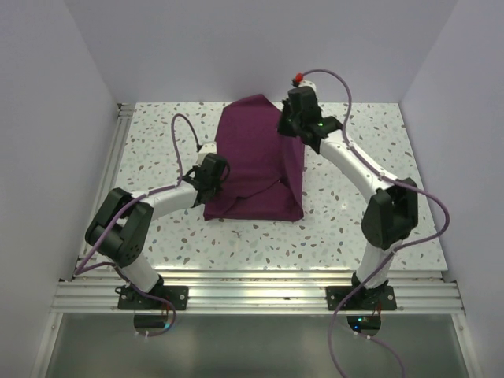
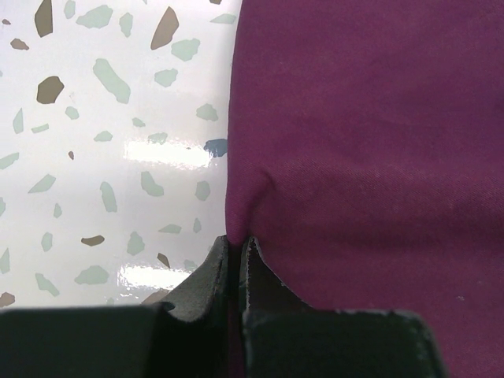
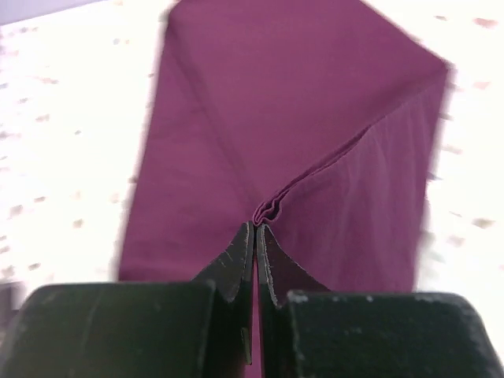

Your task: Prepare the surgical pack

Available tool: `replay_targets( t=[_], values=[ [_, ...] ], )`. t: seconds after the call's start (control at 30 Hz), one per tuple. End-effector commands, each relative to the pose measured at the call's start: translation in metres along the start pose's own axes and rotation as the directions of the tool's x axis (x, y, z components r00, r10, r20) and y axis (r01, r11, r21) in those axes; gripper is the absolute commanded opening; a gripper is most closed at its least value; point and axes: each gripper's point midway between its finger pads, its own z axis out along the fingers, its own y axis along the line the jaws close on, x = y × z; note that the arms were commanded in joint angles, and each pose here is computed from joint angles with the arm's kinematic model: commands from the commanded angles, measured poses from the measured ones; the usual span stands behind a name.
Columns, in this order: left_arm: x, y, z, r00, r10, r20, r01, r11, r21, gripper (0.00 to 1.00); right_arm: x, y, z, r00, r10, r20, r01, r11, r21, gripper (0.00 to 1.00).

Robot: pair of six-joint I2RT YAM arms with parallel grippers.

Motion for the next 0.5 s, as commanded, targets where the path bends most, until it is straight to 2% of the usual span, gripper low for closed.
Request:
replay_targets(
  t=[0.0,0.03,0.13,0.23,0.47],
  values=[
    [-0.014,0.004,-0.001,0.998,-0.001,0.064,0.002,1.0,-0.029,0.0,0.001,0.078,0.005,1.0,0.003,-0.014,-0.005,0.992,-0.125,0.0],
    [-0.013,0.004,-0.001,0.998,0.002,0.063,0.0,1.0,-0.028,0.0,0.026,0.097,0.018,0.998,-0.015,-0.066,0.006,0.99,-0.141,0.0],
    [-0.014,0.003,-0.001,0.998,0.003,0.069,-0.002,1.0,-0.022,0.0,0.032,0.146,0.019,0.998,-0.013,-0.069,-0.003,0.974,-0.226,0.0],
    [-0.013,0.0,-0.002,0.997,0.006,0.071,-0.005,1.0,-0.009,0.0,0.044,0.176,0.027,0.997,0.003,-0.081,-0.026,0.959,-0.283,0.0],
    [-0.012,-0.004,-0.004,0.997,0.03,0.077,-0.03,1.0,-0.006,0.0,0.061,0.217,0.03,0.996,0.033,-0.088,-0.065,0.92,-0.385,0.0]
  ],
)
